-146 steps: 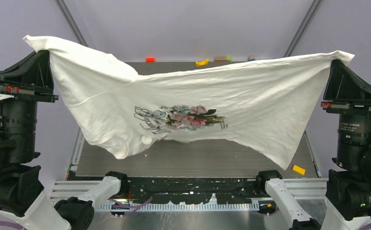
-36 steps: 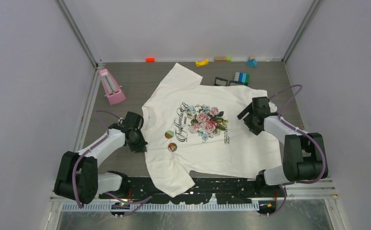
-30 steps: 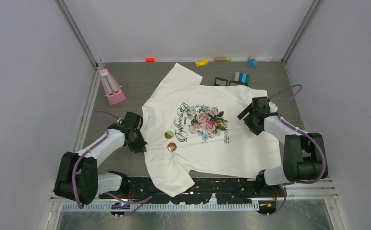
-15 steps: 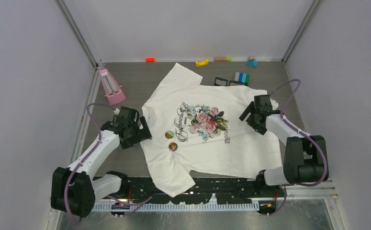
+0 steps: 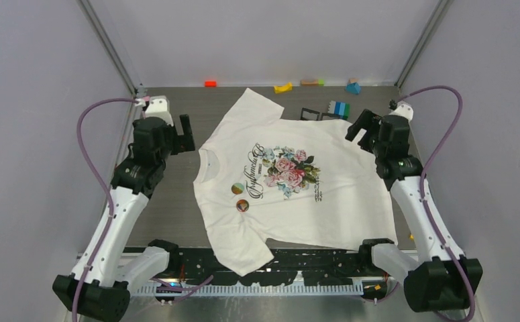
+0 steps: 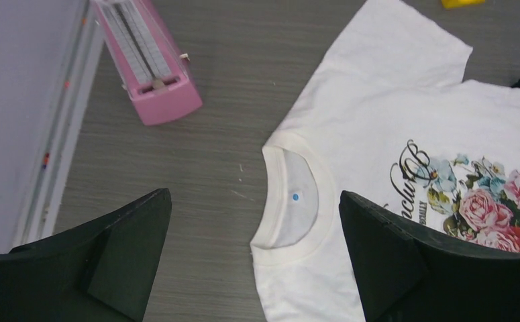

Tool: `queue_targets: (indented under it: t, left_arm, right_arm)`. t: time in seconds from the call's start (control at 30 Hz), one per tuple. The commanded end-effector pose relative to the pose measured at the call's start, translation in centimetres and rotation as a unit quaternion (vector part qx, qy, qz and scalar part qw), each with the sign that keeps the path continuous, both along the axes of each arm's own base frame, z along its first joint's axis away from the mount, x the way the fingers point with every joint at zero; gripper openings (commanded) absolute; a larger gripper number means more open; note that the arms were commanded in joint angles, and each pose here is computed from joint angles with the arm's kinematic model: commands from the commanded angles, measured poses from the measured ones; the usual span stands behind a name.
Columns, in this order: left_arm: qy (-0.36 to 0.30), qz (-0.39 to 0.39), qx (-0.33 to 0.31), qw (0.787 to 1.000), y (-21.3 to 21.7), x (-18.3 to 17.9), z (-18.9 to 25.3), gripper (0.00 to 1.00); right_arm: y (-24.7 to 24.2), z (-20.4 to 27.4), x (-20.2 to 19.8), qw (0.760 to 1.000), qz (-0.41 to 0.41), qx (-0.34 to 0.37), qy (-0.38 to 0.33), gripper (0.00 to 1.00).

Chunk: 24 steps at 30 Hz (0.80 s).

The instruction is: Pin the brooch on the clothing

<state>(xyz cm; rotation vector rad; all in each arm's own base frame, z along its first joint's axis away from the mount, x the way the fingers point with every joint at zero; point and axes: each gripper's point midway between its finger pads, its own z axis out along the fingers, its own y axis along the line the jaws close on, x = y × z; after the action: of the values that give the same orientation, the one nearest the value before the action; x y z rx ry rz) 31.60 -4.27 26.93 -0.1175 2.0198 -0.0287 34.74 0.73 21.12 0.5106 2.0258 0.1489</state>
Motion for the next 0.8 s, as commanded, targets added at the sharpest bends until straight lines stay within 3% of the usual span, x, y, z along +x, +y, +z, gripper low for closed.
queue_targets:
  t: [0.0, 0.2, 0.77]
  left_arm:
    - [-0.102, 0.028, 0.059, 0.993, 2.7, -0.5, 3.5, 1.0]
    - [-0.147, 0.013, 0.045, 0.988, 2.7, -3.0, 3.9, 1.0]
    - [-0.14, 0.031, 0.057, 0.988, 3.5, -3.2, 3.4, 1.0]
  right_arm:
    - [0.8, 3.9, -0.8, 0.992, 0.047, -0.023, -0.112, 0.95]
    - [1.4, 4.6, -3.0, 0.978, 0.061, -0.024, -0.198, 0.98]
    - [2.1, 2.9, -3.8, 0.982, 0.066, -0.027, -0.176, 1.0]
